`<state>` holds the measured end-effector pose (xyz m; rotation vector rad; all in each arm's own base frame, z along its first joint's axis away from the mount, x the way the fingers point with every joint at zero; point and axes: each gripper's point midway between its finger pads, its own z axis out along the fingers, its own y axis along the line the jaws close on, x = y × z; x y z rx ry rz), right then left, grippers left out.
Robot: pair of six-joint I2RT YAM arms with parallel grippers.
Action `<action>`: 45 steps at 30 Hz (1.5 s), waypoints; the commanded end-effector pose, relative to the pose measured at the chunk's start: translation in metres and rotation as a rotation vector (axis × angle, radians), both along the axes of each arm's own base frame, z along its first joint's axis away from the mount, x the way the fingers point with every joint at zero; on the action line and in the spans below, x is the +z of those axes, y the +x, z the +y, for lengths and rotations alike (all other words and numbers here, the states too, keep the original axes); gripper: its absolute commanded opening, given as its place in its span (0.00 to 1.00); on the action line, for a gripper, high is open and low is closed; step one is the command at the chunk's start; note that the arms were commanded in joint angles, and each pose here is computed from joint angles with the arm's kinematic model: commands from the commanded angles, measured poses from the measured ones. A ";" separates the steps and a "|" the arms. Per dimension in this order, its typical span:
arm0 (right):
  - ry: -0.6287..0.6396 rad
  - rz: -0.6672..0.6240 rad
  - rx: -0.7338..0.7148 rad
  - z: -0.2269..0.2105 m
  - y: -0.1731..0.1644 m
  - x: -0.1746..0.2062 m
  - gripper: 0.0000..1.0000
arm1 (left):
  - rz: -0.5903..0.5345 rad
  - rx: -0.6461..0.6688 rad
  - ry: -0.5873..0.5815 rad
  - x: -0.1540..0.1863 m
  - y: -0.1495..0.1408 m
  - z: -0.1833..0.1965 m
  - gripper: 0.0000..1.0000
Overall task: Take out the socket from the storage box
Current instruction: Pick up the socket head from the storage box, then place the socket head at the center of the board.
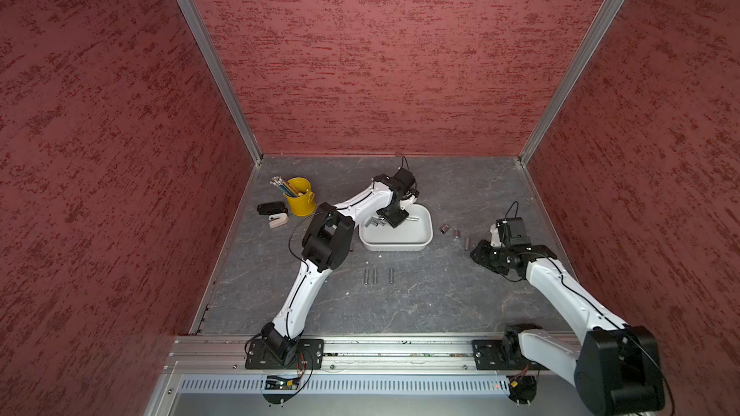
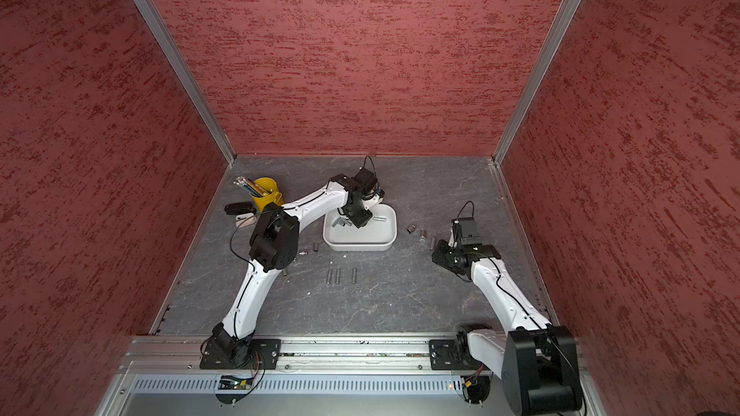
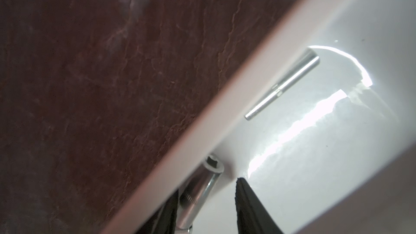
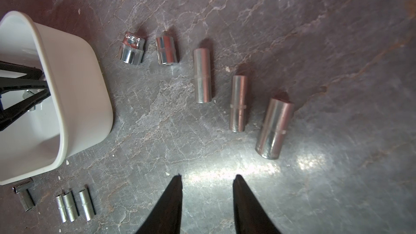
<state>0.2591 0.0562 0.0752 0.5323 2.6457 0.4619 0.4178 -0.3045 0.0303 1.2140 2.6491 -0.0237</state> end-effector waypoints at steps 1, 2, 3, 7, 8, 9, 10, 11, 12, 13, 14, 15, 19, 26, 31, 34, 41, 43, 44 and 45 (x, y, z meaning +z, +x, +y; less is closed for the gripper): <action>0.010 -0.010 0.024 0.005 0.002 -0.001 0.40 | 0.026 0.003 0.013 -0.020 -0.002 0.002 0.42; 0.011 -0.009 0.023 0.005 0.002 -0.001 0.40 | 0.029 0.009 0.013 -0.022 -0.003 0.003 0.41; 0.012 -0.009 0.025 0.005 0.001 -0.001 0.40 | 0.034 0.013 0.012 -0.022 -0.004 0.003 0.40; 0.016 -0.010 0.026 0.006 0.002 -0.002 0.40 | 0.041 0.042 0.017 -0.025 -0.007 0.005 0.33; 0.017 -0.009 0.027 0.006 0.002 -0.002 0.39 | 0.043 0.052 0.016 -0.025 -0.007 0.006 0.31; 0.017 -0.010 0.027 0.006 0.002 -0.001 0.39 | 0.045 0.060 0.015 -0.025 -0.008 0.006 0.28; 0.017 -0.009 0.028 0.006 0.002 -0.002 0.39 | 0.046 0.066 0.014 -0.024 -0.008 0.006 0.25; 0.016 -0.008 0.028 0.006 0.001 -0.002 0.39 | 0.044 0.071 0.005 -0.021 -0.009 0.004 0.22; 0.016 -0.011 0.027 0.006 0.002 -0.001 0.39 | 0.038 0.078 -0.005 -0.016 -0.009 0.002 0.20; 0.016 -0.011 0.028 0.006 0.002 -0.001 0.39 | 0.034 0.085 -0.019 -0.010 -0.009 0.000 0.18; 0.018 -0.010 0.028 0.006 0.002 -0.002 0.39 | 0.027 0.093 -0.040 -0.002 -0.009 -0.003 0.15; 0.019 -0.009 0.029 0.006 0.002 -0.002 0.39 | 0.015 0.103 -0.063 0.009 -0.008 -0.006 0.14; 0.019 -0.010 0.029 0.006 0.002 -0.003 0.39 | -0.028 0.145 -0.162 0.052 -0.007 -0.014 0.10; 0.020 -0.012 0.030 0.007 0.003 -0.003 0.39 | -0.106 0.295 -0.279 0.120 -0.028 0.016 0.05; 0.000 0.004 0.023 0.003 0.003 -0.006 0.39 | -0.105 0.548 -0.322 0.133 -0.066 0.081 0.05; 0.012 0.011 0.032 0.006 0.003 -0.008 0.39 | -0.089 0.784 -0.354 0.124 -0.098 0.131 0.07; 0.017 0.006 0.037 0.007 0.004 -0.007 0.39 | -0.066 1.192 -0.273 0.063 -0.173 0.224 0.08; 0.018 0.007 0.038 0.008 0.004 -0.008 0.39 | -0.054 1.251 -0.240 0.049 -0.183 0.236 0.08; 0.020 0.010 0.040 0.008 0.004 -0.009 0.39 | -0.051 1.282 -0.228 0.044 -0.186 0.241 0.06; 0.022 0.011 0.041 0.008 0.004 -0.009 0.39 | -0.047 1.299 -0.219 0.039 -0.188 0.244 0.06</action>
